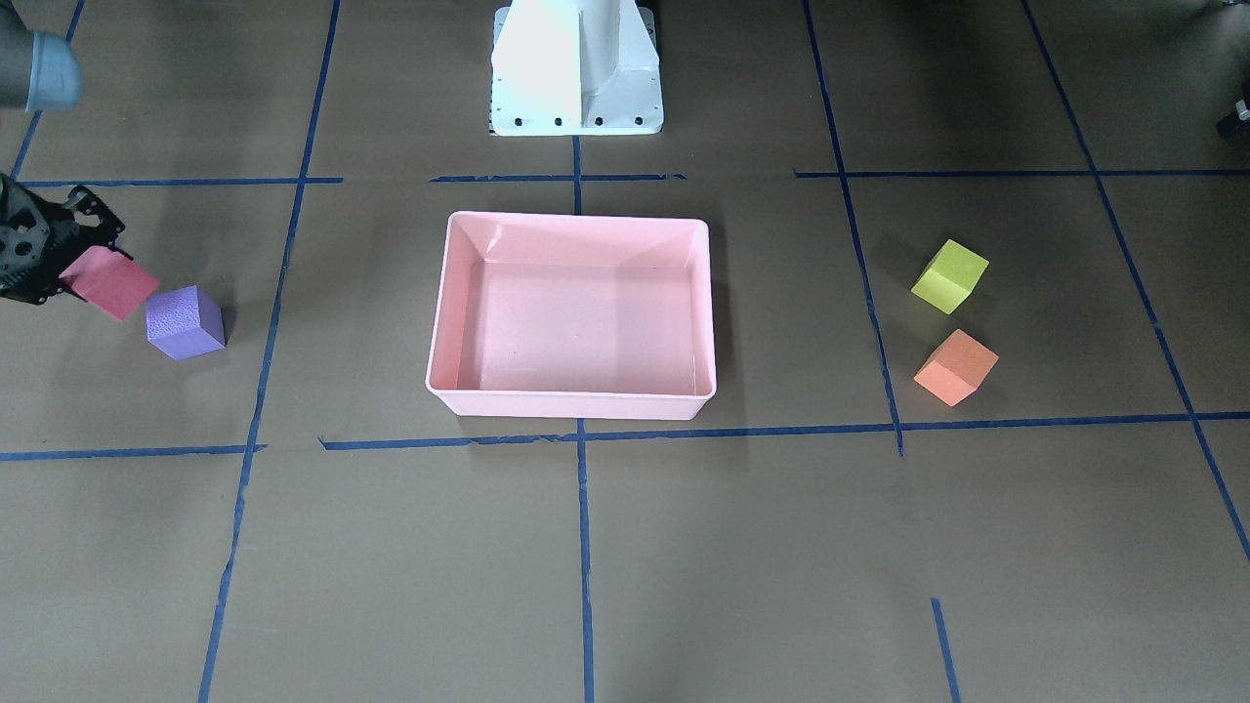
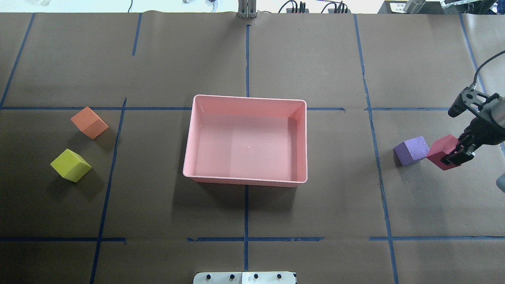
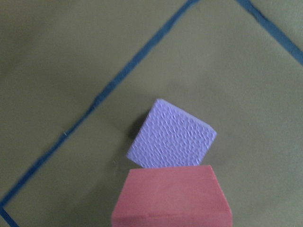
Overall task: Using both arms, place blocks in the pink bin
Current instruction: 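Carry red cube into bin with right gripper while left reaches yellow cube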
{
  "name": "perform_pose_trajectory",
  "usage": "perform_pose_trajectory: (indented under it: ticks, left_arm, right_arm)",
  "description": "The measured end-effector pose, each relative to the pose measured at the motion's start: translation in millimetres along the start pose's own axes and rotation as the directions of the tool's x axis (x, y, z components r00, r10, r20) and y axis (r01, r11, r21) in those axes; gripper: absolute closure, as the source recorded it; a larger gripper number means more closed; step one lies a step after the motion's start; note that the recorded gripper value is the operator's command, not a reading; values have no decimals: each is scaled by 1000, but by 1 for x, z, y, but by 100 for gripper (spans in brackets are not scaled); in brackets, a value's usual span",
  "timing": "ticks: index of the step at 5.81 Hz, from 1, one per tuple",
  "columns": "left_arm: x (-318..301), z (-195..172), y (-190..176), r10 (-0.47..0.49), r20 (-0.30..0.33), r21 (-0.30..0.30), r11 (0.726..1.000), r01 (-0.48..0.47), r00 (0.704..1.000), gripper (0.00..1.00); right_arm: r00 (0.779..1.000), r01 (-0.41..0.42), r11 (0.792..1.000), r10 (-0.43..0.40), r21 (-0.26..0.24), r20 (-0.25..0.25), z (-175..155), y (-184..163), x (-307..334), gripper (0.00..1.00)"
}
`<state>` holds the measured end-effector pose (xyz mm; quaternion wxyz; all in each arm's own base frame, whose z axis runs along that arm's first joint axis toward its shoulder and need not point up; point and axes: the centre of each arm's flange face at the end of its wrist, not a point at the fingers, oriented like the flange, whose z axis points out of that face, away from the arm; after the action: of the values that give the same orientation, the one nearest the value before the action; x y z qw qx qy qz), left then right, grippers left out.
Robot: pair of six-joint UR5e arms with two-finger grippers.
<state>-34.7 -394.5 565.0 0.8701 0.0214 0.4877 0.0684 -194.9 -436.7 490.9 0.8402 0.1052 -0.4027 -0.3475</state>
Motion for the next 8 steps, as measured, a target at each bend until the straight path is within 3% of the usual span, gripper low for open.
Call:
perform_pose_trajectory:
  ticks: [1,3,4,5,6,7,8]
  left_arm:
    - [26,17,-20,-22,-13,-26,999,22,1000,0]
    - [77,60,-53,-26,-17,-69,997,24,1000,0]
    - [104,82,-70,72,29,-64,995,-70,997,0]
    - [136,107,-85,201,102,-50,979,-197,974,0]
    - [156,123,-90,287,133,-34,958,-286,949,0]
    - [171,136,-89,343,129,-33,939,-342,930,0]
    - [184,154,-86,391,133,-42,920,-389,911,0]
  right_arm:
    - [990,-142,989,141,42,29,-23,-42,-37,97]
    - [929,-362,929,353,77,110,-30,-136,-141,97]
    - [885,-459,884,446,92,134,-26,-175,-200,96]
    - [824,-564,819,547,108,149,-14,-206,-254,94]
    - [758,-651,748,634,129,151,3,-231,-297,88]
    - [696,-718,681,703,143,147,23,-253,-326,70]
    - [641,-767,624,755,151,133,44,-272,-344,1]
